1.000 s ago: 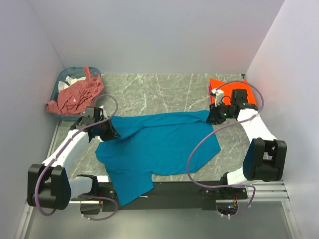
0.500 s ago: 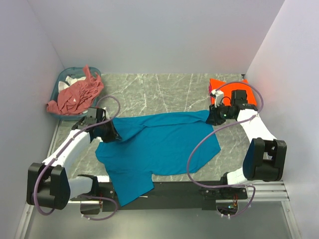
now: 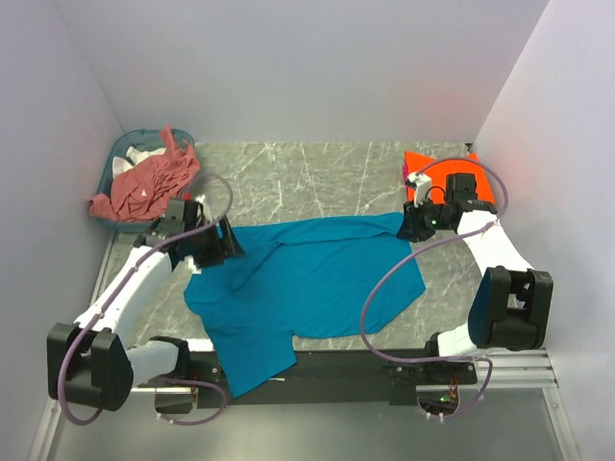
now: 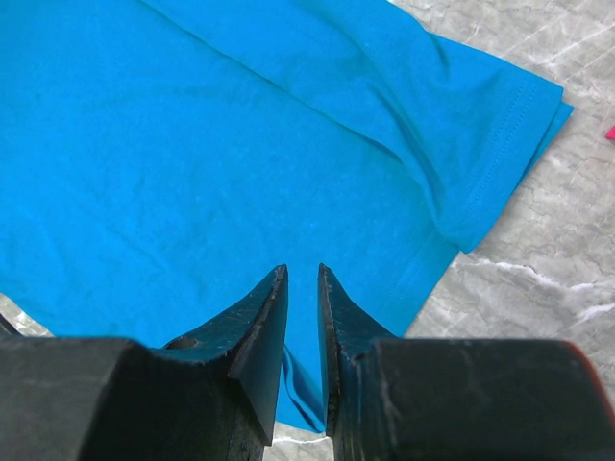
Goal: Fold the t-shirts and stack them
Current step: Fold the tshirt
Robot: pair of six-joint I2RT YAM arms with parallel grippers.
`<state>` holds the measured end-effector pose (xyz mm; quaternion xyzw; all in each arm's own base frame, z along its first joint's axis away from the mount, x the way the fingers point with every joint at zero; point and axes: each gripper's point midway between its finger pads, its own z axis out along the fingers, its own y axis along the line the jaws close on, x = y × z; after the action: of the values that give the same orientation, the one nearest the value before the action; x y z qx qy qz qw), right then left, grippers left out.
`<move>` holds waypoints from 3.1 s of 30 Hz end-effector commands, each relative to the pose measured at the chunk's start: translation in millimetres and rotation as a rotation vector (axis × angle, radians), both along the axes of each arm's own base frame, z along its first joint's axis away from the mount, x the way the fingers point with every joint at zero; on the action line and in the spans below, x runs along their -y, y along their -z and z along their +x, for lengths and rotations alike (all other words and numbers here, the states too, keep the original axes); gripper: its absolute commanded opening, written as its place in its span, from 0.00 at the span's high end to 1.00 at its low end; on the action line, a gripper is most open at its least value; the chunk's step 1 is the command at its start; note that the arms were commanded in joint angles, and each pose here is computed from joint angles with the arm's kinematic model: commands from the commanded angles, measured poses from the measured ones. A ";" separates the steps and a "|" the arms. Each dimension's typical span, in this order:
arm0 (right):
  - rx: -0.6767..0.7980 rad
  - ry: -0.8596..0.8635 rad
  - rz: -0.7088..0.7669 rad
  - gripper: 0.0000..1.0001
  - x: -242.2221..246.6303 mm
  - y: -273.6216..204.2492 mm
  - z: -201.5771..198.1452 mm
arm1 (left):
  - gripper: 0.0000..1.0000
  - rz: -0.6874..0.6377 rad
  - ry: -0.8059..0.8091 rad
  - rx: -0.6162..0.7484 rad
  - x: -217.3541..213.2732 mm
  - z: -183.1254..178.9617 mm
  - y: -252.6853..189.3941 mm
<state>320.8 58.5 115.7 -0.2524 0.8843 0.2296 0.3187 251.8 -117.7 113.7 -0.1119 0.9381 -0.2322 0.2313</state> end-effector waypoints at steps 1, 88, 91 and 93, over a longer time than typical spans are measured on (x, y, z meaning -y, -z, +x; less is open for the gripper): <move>0.046 -0.007 0.021 0.73 -3.5 -17.4 0.1 | 0.27 0.028 0.037 0.137 3.9 44.5 -29.8; -0.142 0.185 -0.108 0.72 41.9 30.7 70.5 | 0.19 0.054 -0.274 0.316 -47.9 55.8 -41.1; -0.140 0.180 -0.083 0.72 38.0 31.4 73.5 | 0.20 -0.002 -0.419 0.273 -68.4 67.2 -29.5; -0.149 0.182 -0.069 0.71 35.8 34.4 72.2 | 0.21 -0.066 -0.510 0.230 -78.4 75.0 -20.3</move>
<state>379.7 22.8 70.5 -0.1730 0.9373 0.1835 0.2407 304.2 -46.2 126.5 -0.2477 0.8794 -0.1629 0.3726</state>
